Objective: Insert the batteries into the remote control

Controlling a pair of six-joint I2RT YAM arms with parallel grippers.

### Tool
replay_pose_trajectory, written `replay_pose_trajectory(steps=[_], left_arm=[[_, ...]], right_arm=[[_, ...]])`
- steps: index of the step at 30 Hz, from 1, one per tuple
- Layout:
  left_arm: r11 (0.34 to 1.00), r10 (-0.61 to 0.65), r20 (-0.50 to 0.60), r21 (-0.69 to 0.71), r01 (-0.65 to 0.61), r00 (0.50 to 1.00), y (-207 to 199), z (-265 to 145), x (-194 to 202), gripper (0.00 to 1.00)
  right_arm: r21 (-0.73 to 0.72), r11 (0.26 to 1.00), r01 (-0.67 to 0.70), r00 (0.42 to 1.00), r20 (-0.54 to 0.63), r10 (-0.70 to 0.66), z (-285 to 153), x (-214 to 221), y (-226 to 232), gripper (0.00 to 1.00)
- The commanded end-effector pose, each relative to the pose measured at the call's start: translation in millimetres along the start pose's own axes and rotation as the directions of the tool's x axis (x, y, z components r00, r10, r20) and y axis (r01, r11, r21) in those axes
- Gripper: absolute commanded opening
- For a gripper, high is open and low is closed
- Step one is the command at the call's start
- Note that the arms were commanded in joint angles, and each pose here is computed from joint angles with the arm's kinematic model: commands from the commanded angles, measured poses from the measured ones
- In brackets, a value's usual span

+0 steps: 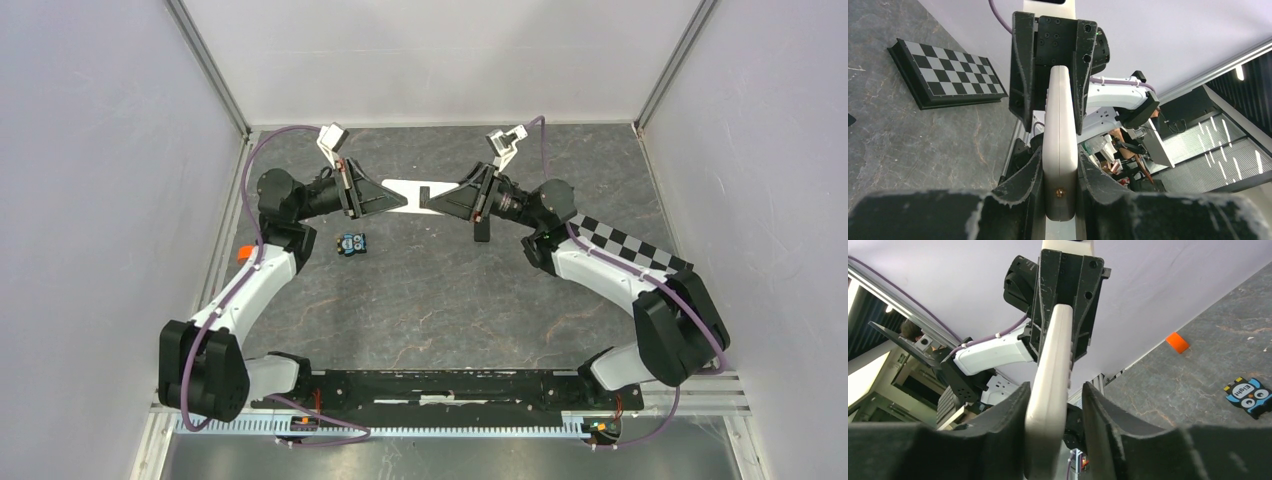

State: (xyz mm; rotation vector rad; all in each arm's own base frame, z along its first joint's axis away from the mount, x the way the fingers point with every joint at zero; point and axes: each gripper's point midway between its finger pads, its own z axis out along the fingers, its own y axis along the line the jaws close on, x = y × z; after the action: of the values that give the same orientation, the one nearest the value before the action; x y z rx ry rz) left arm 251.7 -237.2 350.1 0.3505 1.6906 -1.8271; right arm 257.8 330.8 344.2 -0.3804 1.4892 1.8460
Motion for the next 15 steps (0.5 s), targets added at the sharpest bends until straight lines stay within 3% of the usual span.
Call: replay_pose_trajectory(steps=[1, 3, 5, 10, 12, 15], left_arm=[[0.998, 0.044, 0.014, 0.048, -0.045, 0.999, -23.3, -1.8, -7.2, 0.1], [0.998, 0.042, 0.017, 0.044, -0.043, 0.999, -21.8, -2.5, -7.5, 0.11], [0.998, 0.039, 0.02, 0.04, -0.039, 0.999, -20.5, -3.3, -7.6, 0.11], [0.999, 0.034, 0.021, 0.034, -0.035, 0.999, -17.7, -3.9, -6.7, 0.17], [0.999, 0.037, 0.023, 0.026, -0.037, 0.999, -15.9, -4.0, -6.5, 0.26], [0.998, 0.056, 0.013, 0.007, -0.056, 0.998, -13.8, -4.6, -5.1, 0.55]], right_arm=[[-0.078, 0.996, 0.047, 0.998, 0.038, -0.044, -7.3, -6.2, 15.5, 0.51], [-0.111, 0.993, 0.041, 0.998, 0.056, -0.035, -10.5, -8.0, 22.6, 0.51], [-0.136, 0.99, 0.027, 0.998, 0.068, -0.018, -12.9, -9.4, 26.3, 0.46], [-0.146, 0.989, 0.017, 0.997, 0.073, -0.006, -14.5, -9.0, 25.4, 0.19], [-0.128, 0.991, 0.028, 0.997, 0.073, -0.018, -13.6, -9.0, 21.1, 0.08], [-0.057, 0.996, 0.065, 0.996, 0.061, -0.062, -10.4, -9.5, 7.8, 0.0]])
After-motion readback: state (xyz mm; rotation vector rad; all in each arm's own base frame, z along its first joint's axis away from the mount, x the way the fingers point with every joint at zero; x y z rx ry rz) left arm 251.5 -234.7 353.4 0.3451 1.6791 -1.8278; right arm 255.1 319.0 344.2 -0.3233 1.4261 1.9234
